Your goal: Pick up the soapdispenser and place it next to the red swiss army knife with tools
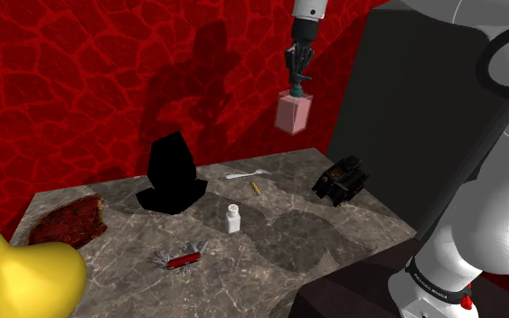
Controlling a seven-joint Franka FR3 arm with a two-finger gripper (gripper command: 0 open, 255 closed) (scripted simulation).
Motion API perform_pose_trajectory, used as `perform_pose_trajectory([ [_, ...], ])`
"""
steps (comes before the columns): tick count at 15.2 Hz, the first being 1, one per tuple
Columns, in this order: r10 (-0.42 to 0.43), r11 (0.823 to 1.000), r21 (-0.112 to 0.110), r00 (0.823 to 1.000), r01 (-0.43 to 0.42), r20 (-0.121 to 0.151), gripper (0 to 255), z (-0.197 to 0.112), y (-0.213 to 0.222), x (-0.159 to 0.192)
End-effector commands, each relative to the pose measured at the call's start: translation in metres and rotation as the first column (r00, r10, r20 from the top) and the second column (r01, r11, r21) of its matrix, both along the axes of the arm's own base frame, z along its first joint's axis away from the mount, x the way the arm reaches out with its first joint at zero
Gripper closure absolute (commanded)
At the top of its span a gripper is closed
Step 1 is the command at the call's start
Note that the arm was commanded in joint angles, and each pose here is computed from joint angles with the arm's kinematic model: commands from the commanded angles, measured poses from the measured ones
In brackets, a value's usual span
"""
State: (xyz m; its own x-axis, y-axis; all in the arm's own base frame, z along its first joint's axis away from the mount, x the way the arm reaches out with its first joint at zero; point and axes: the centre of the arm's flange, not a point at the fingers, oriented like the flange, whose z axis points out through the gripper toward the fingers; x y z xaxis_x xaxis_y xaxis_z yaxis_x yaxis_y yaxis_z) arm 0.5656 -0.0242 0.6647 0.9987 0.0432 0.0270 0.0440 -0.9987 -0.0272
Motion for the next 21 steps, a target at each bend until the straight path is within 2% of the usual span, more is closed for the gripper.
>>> perform_pose_trajectory([
  [1,-0.002,1.000,0.000,1.000,0.002,0.000,255,-0.001,0.029,-0.002],
  [21,-0.002,1.000,0.000,1.000,0.002,0.000,255,0.001,0.292,0.012],
])
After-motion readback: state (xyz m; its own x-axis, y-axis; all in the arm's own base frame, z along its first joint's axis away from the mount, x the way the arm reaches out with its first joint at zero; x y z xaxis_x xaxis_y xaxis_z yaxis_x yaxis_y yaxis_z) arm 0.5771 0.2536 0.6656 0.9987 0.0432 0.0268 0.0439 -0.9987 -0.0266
